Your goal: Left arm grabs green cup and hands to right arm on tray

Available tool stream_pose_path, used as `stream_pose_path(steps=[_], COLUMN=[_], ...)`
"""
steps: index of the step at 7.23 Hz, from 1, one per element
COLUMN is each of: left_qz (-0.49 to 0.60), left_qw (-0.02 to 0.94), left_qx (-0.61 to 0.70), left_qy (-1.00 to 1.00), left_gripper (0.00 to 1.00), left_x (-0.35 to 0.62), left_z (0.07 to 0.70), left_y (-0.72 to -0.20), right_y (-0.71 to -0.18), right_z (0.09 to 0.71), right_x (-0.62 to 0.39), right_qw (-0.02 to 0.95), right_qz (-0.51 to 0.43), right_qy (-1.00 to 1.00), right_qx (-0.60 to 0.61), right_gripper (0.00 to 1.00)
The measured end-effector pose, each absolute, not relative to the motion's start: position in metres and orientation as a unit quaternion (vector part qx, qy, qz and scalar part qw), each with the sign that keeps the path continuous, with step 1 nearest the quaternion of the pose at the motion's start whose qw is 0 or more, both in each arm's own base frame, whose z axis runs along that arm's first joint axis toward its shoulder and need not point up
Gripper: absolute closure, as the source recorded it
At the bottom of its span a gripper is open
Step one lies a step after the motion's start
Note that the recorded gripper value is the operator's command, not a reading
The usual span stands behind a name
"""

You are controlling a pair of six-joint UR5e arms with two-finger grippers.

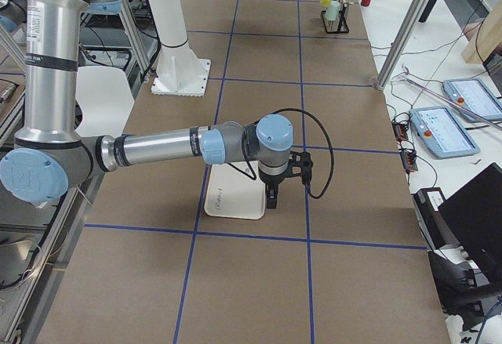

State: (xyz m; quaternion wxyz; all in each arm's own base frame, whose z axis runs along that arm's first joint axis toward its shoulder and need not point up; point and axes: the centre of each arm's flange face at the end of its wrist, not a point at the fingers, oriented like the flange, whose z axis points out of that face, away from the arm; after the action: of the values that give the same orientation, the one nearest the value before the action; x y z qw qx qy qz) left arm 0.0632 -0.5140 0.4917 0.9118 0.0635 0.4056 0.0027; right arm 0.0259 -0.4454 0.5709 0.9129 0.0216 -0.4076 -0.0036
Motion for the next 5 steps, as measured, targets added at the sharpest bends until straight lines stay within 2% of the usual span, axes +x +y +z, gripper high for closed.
stream_pose_path(steps=[2,5], left_qz=[-0.012,-0.004], left_qw=[0.913,0.922], left_qx=[0.058,0.063], left_qy=[0.405,0.381], left_gripper=[0.00,0.01], left_x=[0.120,0.181], left_z=[0.450,0.421], left_y=[-0.570,-0.646], right_y=[-0.443,-0.435], right_z=[0.570,0.574], right_x=[0.022,0.018], right_qw=[0.909,0.907], right_qz=[-0.019,-0.030], right_qy=[-0.414,-0.416], right_qx=[0.042,0.061], right_gripper=[0.00,0.00])
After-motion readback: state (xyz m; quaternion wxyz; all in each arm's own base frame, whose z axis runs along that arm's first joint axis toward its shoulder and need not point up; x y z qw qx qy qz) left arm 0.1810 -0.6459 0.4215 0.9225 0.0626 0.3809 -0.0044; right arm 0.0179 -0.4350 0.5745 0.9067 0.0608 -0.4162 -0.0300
